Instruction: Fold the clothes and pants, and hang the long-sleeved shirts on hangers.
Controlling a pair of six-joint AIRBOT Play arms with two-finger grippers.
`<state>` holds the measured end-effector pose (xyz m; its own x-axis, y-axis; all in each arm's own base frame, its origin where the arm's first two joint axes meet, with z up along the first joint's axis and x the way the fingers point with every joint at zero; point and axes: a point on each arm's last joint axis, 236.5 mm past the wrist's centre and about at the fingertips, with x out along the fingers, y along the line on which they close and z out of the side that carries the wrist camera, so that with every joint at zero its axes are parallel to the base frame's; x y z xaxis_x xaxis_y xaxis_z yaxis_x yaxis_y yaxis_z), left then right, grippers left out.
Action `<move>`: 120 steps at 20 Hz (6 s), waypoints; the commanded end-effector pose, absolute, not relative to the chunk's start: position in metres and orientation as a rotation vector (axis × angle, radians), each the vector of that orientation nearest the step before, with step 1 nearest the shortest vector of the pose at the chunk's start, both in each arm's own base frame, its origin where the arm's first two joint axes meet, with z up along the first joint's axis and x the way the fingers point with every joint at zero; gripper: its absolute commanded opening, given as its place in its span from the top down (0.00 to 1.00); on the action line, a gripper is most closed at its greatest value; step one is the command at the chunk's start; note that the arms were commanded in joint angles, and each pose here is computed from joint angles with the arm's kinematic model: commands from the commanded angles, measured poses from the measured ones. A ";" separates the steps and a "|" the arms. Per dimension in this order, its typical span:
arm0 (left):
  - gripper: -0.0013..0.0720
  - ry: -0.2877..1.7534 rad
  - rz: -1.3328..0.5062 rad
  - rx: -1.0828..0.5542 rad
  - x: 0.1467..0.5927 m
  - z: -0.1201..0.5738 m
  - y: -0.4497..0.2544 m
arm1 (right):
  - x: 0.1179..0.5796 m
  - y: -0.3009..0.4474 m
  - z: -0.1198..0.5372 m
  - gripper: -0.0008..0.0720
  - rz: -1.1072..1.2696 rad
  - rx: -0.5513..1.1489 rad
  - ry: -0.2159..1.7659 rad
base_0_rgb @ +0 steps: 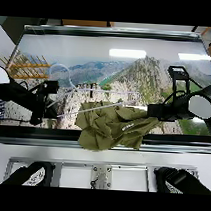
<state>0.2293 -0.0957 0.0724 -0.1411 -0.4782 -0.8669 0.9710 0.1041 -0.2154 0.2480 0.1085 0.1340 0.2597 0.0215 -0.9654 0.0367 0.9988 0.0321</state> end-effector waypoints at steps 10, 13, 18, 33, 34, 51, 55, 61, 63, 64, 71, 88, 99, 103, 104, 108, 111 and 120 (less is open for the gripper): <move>0.97 1.022 -1.540 0.702 0.219 0.006 -0.136 | 0.248 0.109 0.134 0.97 -0.010 0.052 1.308; 0.97 0.995 -1.528 0.726 0.234 0.016 -0.137 | 0.248 0.109 0.134 0.97 -0.010 0.052 1.308; 0.97 0.990 -1.523 0.741 0.236 0.016 -0.136 | 0.248 0.109 0.134 0.97 -0.010 0.052 1.308; 0.97 0.954 -1.562 0.787 0.226 -0.010 -0.161 | 0.246 0.112 0.134 0.97 0.023 0.034 1.313; 0.97 0.950 -1.563 0.793 0.226 -0.010 -0.163 | 0.245 0.114 0.134 0.97 0.045 0.024 1.319; 0.97 0.937 -1.610 0.678 0.221 -0.008 -0.183 | 0.253 0.121 0.156 0.97 0.091 0.059 1.236; 0.97 0.915 -1.600 0.681 0.224 -0.007 -0.189 | 0.257 0.126 0.164 0.97 0.120 0.062 1.204; 0.97 0.916 -1.600 0.681 0.224 -0.007 -0.189 | 0.258 0.173 0.175 0.97 0.319 0.148 1.167; 0.97 0.915 -1.599 0.680 0.225 -0.007 -0.189 | 0.255 0.190 0.180 0.97 0.382 0.195 1.167; 0.97 0.915 -1.598 0.681 0.225 -0.007 -0.189 | 0.253 0.198 0.183 0.97 0.412 0.214 1.161; 0.97 0.915 -1.599 0.680 0.225 -0.007 -0.189 | 0.254 0.267 0.198 0.97 0.595 0.231 1.046; 0.97 0.924 -1.613 0.676 0.221 -0.007 -0.188 | 0.249 0.334 0.190 0.24 0.729 0.258 1.024; 0.97 0.924 -1.613 0.676 0.221 -0.007 -0.188 | 0.234 0.256 0.216 0.24 0.811 0.196 1.058; 0.97 0.924 -1.613 0.677 0.221 -0.007 -0.188 | 0.254 0.236 0.221 0.24 0.828 0.139 0.978; 0.97 0.924 -1.613 0.676 0.221 -0.007 -0.188 | 0.256 0.230 0.221 0.24 0.814 0.140 0.979; 0.97 0.924 -1.613 0.676 0.221 -0.007 -0.188 | 0.260 0.200 0.217 0.25 0.904 -0.122 0.862; 0.97 0.924 -1.613 0.676 0.221 -0.007 -0.188 | 0.261 0.166 0.199 0.25 0.902 -0.107 0.821; 0.97 0.936 -1.632 0.670 0.216 -0.006 -0.187 | 0.283 0.069 0.150 0.25 0.765 0.118 0.558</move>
